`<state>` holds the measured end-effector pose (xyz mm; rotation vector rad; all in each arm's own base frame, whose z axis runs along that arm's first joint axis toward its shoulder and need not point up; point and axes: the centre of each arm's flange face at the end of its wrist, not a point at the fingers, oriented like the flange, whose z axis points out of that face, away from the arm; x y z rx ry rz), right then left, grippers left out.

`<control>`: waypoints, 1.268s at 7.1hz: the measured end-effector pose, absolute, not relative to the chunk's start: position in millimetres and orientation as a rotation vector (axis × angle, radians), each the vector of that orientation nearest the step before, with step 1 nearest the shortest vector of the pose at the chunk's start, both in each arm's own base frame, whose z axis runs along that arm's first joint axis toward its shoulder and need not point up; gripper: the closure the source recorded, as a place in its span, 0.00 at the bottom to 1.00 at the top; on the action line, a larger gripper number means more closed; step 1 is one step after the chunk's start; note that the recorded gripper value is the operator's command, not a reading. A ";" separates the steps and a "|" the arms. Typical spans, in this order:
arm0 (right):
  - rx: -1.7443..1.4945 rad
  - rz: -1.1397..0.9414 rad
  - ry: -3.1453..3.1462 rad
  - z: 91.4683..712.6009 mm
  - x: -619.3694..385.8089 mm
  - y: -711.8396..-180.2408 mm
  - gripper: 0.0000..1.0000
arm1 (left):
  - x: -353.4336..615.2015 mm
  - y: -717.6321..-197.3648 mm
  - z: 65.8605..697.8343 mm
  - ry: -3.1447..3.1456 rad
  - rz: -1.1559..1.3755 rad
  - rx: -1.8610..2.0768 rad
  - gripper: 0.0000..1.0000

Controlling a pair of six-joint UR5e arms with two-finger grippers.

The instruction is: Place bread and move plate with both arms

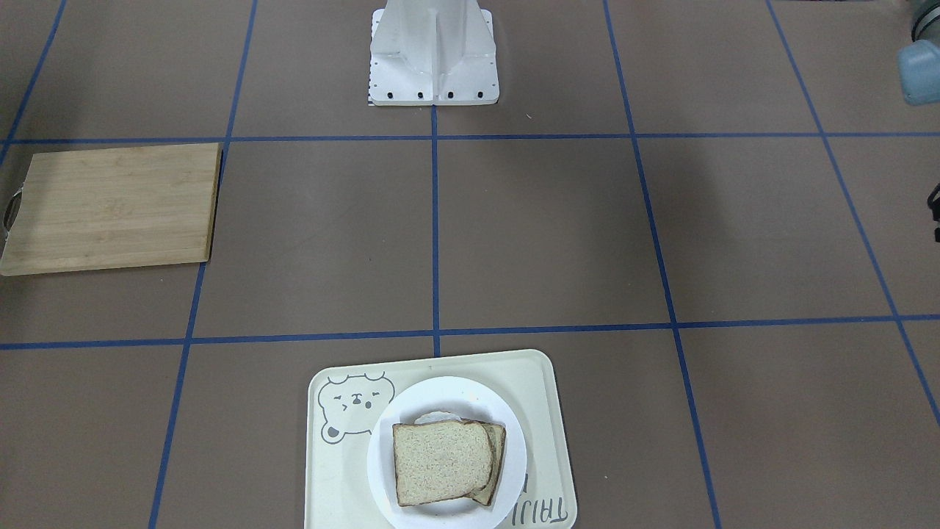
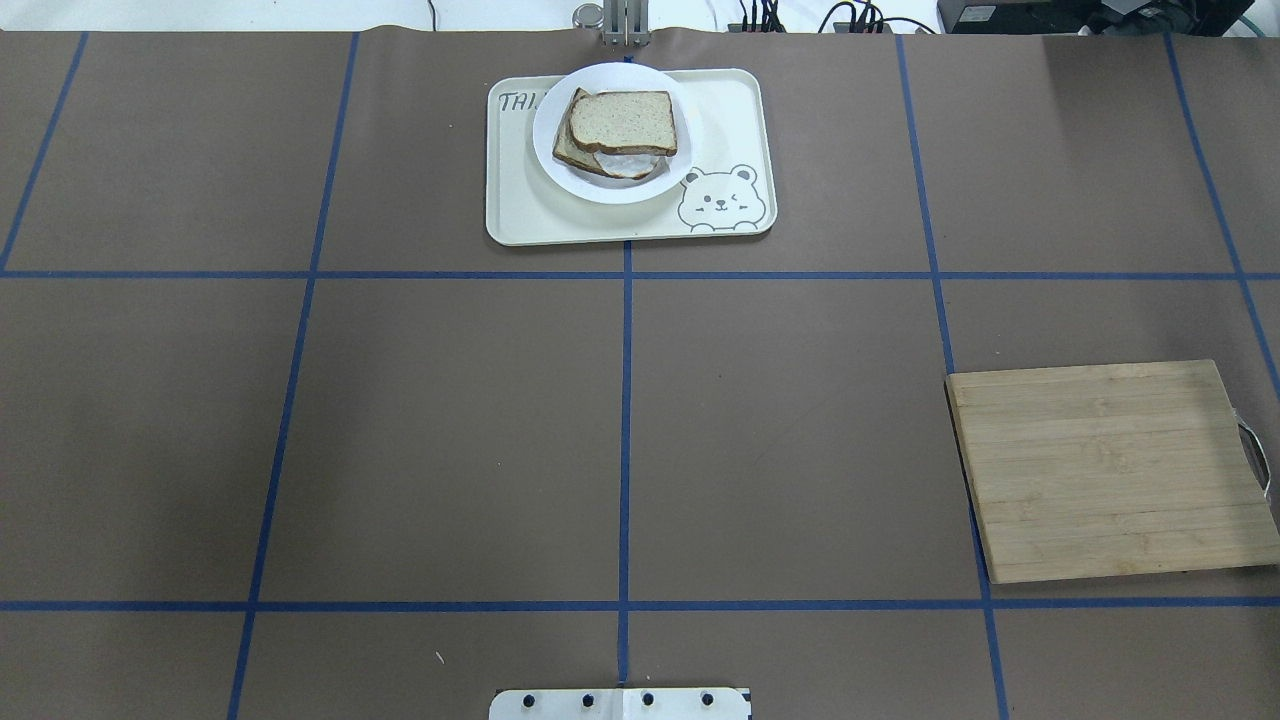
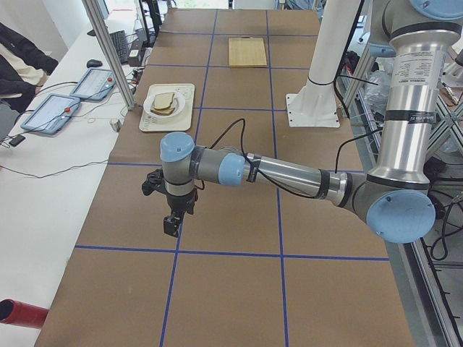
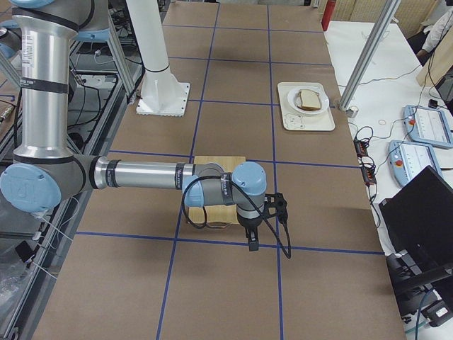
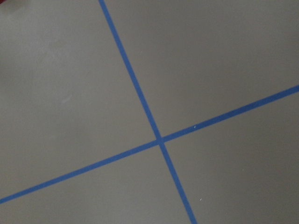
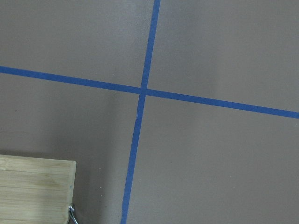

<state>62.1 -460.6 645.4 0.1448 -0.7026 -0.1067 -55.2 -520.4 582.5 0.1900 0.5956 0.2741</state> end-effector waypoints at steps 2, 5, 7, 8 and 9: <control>0.149 -0.106 -0.705 642.2 61.9 -463.5 0.00 | -92.8 -485.2 608.6 0.701 0.168 0.166 0.02; 0.151 -0.097 -0.705 640.2 61.9 -464.6 0.00 | -110.2 -449.9 627.5 0.803 0.104 0.165 0.02; 0.151 -0.094 -0.703 640.5 62.1 -464.3 0.00 | -109.8 -446.8 628.7 0.811 0.106 0.167 0.02; 0.150 -0.093 -0.703 640.6 62.1 -464.3 0.00 | -109.9 -446.6 628.3 0.811 0.106 0.169 0.02; 0.152 -0.092 -0.703 639.6 62.1 -464.4 0.00 | -110.0 -446.5 627.9 0.812 0.106 0.170 0.02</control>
